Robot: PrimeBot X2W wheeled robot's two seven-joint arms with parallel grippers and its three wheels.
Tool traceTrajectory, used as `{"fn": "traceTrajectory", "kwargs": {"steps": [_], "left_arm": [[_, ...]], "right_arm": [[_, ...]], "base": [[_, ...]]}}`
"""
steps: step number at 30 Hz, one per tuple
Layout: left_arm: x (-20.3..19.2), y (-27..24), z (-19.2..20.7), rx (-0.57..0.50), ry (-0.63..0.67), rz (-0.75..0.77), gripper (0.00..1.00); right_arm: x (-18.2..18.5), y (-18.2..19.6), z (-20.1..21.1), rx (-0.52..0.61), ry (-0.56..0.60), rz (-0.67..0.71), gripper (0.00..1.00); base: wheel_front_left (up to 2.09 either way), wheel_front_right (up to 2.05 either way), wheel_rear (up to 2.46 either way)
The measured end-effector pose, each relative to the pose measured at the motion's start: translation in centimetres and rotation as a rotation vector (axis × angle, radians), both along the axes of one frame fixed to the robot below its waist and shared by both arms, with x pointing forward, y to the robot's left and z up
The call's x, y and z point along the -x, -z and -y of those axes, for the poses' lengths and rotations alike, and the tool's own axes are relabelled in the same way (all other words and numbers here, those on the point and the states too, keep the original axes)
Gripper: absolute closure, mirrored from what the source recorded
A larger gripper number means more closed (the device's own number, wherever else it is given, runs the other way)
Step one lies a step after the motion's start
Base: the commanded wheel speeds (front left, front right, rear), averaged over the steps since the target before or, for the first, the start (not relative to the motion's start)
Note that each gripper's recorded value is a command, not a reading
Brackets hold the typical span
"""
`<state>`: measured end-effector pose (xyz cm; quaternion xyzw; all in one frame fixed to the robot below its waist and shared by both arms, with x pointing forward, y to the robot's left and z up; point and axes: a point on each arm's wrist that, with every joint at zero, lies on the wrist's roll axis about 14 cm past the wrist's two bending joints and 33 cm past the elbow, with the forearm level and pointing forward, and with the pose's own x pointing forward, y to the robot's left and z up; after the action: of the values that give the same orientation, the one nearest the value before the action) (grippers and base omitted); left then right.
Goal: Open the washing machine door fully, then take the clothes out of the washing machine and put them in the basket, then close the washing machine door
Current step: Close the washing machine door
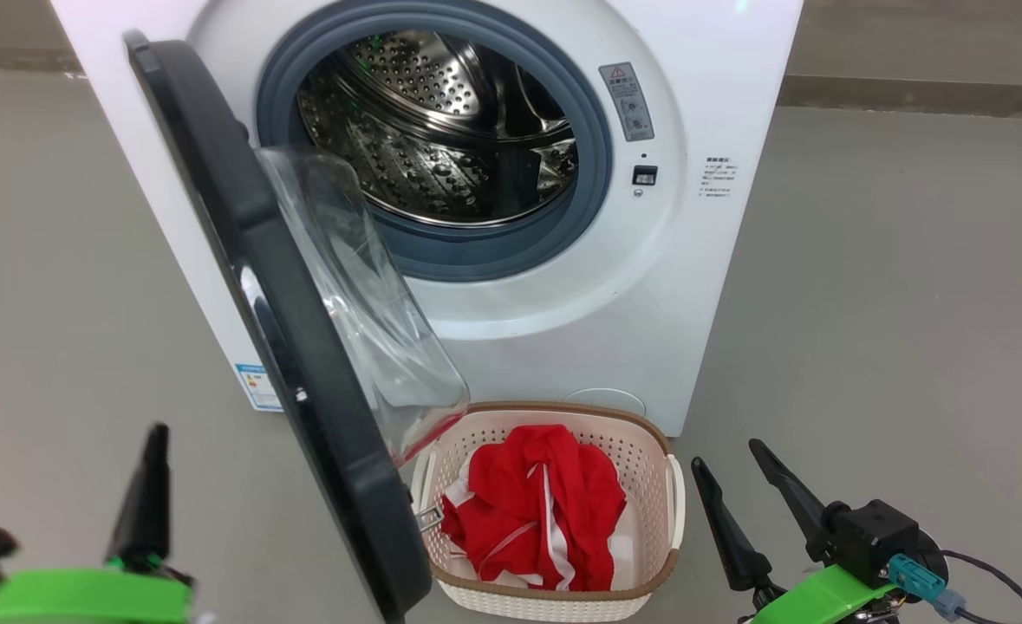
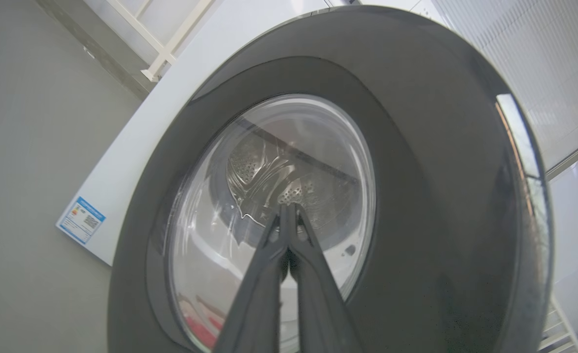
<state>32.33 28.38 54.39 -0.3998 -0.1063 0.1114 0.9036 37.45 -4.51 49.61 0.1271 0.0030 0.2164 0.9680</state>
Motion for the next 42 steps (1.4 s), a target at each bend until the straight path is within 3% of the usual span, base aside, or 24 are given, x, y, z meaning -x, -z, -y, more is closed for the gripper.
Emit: {"fn": "traceTrajectory", "kwargs": {"steps": [7,11,17,42], "left_arm": [[-1.4,-4.2,0.1,0.611,0.137,0.172,1.00],[-1.8,-6.2,2.1,0.765,0.259,0.200,1.00],[-2.4,-7.5,4.4,0.826,0.352,0.198,1.00],[-8.8,-6.9,10.9,0.845,0.490,0.129,1.00]], "right_arm": [[0.0,0.3,0.6,0.000,0.019,-0.010,0.00],[0.0,0.5,1.0,0.000,0.029,-0.016,0.00],[0.1,1.0,1.6,-0.001,0.047,-0.029,0.00],[-0.4,2.5,6.4,0.003,0.190,-0.074,0.00]], "base": [[0.00,0.00,0.00],[0.00,0.00,0.00],[0.00,0.00,0.00],[0.00,0.00,0.00]]}}
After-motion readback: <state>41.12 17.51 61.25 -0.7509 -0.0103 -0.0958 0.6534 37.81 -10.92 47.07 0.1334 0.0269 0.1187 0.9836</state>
